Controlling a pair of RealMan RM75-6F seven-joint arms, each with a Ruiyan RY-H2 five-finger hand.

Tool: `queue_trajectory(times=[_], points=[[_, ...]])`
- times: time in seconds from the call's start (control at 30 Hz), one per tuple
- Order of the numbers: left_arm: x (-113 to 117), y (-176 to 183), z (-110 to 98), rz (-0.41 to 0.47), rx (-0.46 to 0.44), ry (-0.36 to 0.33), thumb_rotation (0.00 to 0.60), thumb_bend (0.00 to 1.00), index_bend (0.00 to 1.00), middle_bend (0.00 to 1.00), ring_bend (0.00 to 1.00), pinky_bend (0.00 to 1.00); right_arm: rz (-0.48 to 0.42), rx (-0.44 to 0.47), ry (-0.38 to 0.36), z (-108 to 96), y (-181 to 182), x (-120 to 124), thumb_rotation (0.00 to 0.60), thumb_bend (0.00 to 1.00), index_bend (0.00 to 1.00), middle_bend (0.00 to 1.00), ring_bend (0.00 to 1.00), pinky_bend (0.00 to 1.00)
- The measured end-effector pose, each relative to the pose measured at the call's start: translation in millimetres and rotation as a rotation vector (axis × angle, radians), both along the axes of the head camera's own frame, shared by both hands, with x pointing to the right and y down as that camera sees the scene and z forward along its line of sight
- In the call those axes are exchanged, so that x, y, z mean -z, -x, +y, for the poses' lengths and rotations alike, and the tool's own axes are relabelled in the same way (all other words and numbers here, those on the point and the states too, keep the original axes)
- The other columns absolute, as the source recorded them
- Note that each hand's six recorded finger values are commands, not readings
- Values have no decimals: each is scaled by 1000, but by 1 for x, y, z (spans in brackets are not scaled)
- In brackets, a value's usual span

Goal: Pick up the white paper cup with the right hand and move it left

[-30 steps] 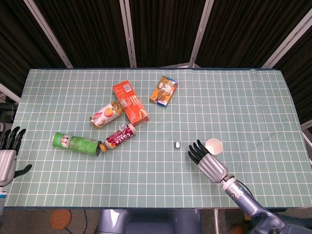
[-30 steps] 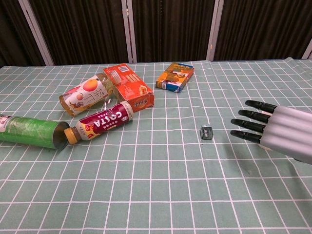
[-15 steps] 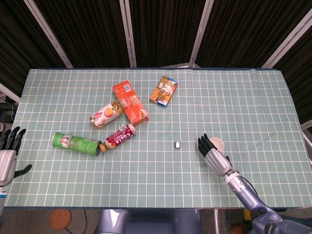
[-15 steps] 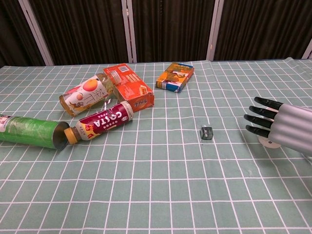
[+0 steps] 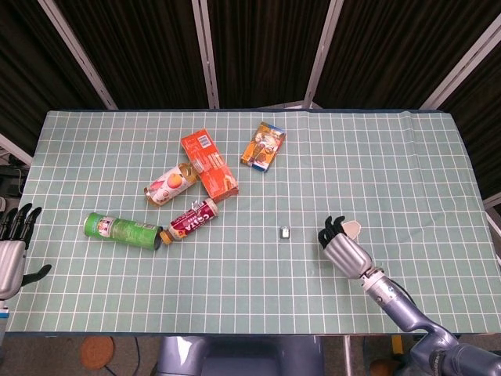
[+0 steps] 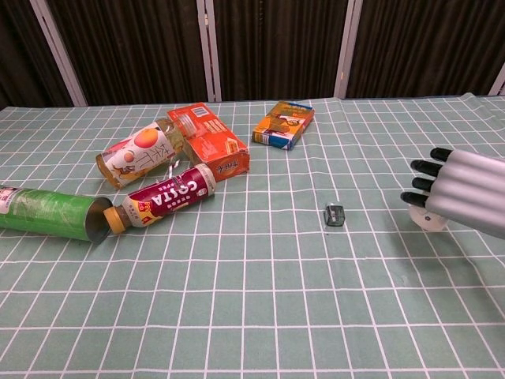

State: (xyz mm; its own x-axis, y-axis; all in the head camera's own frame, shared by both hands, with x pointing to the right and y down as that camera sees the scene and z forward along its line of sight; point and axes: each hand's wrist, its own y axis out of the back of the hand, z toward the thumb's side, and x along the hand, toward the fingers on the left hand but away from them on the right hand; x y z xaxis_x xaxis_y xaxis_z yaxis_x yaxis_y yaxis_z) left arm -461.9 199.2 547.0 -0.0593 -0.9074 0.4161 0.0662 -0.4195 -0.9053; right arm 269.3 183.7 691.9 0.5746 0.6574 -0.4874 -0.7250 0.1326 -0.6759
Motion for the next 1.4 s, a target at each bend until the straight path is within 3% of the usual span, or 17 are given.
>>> queue_trajectory(times=[0.23,0.47,0.57,0.7,0.73,0.8,0.9,1.13,1.4], points=[[2,-1,1,13,2,5,600,0,0,0,0,0,-241,-166,123,-11,10,17,600,338,272,380,213,298],[3,-1,2,19,5,7,600,0,0,0,0,0,-489,-485,427,-15,11,13,600,338,255,371,192,261],[3,-1,2,19,6,11,600,0,0,0,0,0,-526,-602,547,-12,7,3,600,338,216,349,181,234],[2,0,1,13,10,11,600,0,0,0,0,0,-550,-667,629,-13,6,-5,600,321,130,283,141,199],[2,1,1,13,11,10,600,0,0,0,0,0,-550,-671,634,-14,6,-6,600,295,93,239,106,168],[3,2,1,11,15,8,600,0,0,0,0,0,-544,-672,633,-16,3,-8,600,150,9,71,15,47],[2,2,1,9,17,10,600,0,0,0,0,0,-533,-666,629,-16,0,-8,600,9,0,0,0,0],[1,0,1,7,14,15,600,0,0,0,0,0,-430,-536,524,-12,1,7,600,0,0,0,0,0],[3,-4,3,11,3,15,600,0,0,0,0,0,-204,-263,307,7,16,21,600,0,0,0,0,0]])
